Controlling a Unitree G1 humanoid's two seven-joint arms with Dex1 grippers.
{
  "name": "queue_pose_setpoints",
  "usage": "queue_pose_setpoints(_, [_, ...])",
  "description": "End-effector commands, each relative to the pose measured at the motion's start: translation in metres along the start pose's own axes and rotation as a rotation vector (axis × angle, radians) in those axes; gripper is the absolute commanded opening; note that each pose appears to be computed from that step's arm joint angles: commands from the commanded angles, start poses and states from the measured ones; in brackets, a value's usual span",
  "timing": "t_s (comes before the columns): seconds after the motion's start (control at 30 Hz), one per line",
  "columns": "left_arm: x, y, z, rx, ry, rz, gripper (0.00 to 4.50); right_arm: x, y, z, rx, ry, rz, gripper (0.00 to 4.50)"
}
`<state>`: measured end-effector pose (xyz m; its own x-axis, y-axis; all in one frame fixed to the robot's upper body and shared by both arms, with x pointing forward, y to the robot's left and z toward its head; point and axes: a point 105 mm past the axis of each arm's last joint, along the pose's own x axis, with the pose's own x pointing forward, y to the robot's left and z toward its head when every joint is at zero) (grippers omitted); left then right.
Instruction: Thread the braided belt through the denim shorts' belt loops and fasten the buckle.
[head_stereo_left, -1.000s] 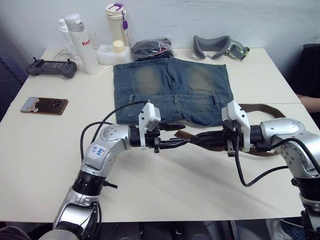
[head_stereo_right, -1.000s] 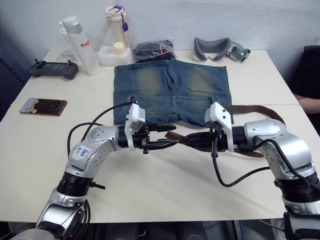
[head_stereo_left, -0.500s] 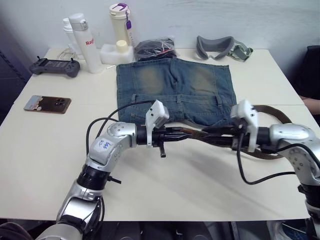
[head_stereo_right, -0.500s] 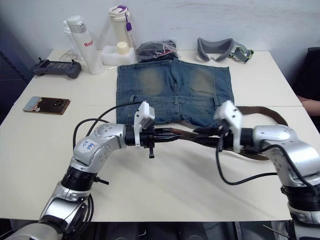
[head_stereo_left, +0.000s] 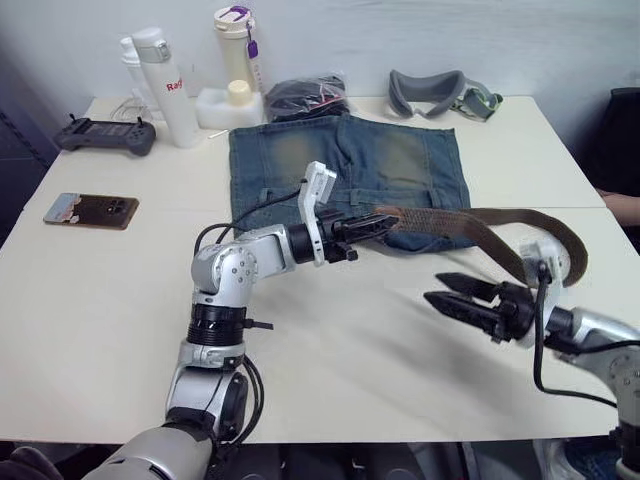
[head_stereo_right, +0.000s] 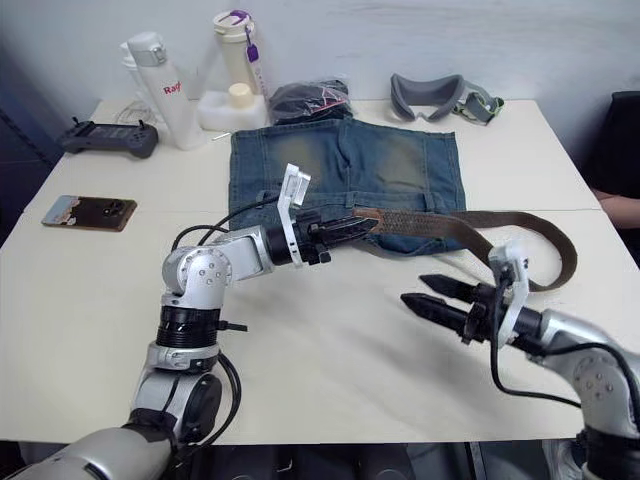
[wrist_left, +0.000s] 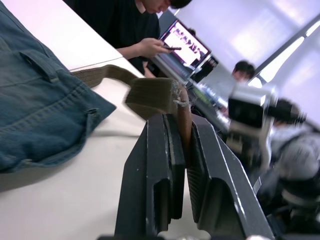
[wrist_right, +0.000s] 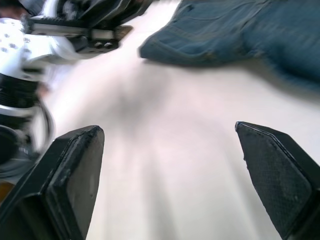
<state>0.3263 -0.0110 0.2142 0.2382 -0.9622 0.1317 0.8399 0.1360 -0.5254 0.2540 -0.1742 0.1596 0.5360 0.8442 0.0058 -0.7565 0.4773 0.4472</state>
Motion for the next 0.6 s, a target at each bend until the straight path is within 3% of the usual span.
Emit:
queue_pose_setpoints(0.03, [0.003,-0.026,0.01,0.028,-0.015,-0.12,0.0,0.012,0.006,0.016,0.045,-0.142,0.029,4.45])
queue_pose_setpoints(0.17, [0.001,-0.033,0.005,0.06,0.007,-0.159,0.0,0.026,0.007,0.031,0.109,-0.265,0.075,4.45])
queue_pose_setpoints(0.37, [-0.002,-0.018,0.008,0.038,-0.015,-0.069,0.0,0.024,0.008,0.056,0.175,-0.45,0.117,4.45])
queue_pose_setpoints(0.6, [-0.003,-0.013,0.0,0.064,0.01,-0.044,0.0,0.022,0.01,0.068,0.215,-0.525,0.142,4.45])
